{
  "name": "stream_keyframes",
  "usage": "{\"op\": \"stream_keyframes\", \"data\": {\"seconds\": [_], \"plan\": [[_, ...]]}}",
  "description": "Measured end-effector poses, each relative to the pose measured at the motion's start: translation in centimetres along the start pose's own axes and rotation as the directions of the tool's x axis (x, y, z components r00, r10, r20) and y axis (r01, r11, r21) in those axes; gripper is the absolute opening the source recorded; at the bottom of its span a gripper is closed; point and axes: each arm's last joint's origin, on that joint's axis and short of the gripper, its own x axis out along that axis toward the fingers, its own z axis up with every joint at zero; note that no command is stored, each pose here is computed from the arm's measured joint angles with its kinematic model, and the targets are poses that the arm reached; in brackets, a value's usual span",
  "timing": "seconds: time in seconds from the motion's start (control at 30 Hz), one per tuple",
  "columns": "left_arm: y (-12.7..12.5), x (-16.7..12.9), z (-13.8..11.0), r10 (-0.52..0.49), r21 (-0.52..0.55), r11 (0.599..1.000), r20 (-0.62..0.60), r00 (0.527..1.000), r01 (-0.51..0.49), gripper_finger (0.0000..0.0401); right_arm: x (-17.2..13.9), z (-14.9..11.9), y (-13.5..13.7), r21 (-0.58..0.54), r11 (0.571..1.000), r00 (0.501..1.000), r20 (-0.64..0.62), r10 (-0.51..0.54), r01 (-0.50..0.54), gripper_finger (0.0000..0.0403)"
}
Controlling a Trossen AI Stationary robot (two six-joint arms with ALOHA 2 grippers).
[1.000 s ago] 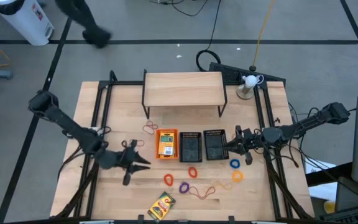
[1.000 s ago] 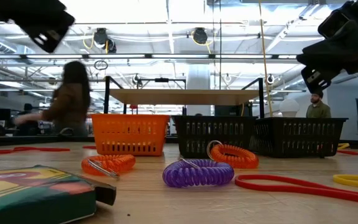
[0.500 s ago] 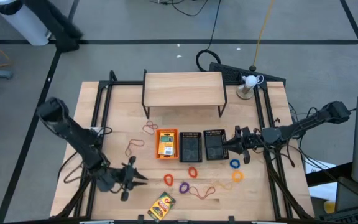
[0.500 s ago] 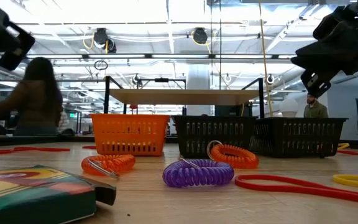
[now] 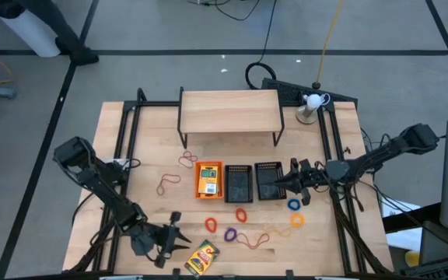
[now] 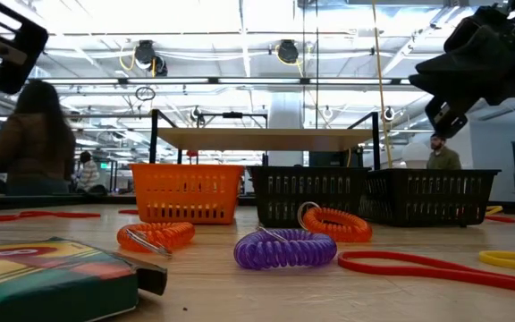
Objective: Pick & Place Office Desk Supplies
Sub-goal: Put the yellow crayon box into the orange bin
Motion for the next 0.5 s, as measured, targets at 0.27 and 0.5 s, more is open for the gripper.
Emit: {"op": "stream_keyframes", "data": {"seconds": [0.27,0.5], "plan": [[1.6,1.0,0.1,-0.116,-0.005,0.993,-0.089,0.989,0.116,0.0080,0.3,-0.3,-0.1,-0.010,1.000,1.000,-0.011,-0.004,0.004,0.0059],[3.8,1.9,0.6,-0.159,-0.010,0.987,-0.117,0.980,0.159,0.0125,0.4,-0.4,-0.1,-0.012,1.000,1.000,-0.020,-0.007,0.006,0.0059]]}}
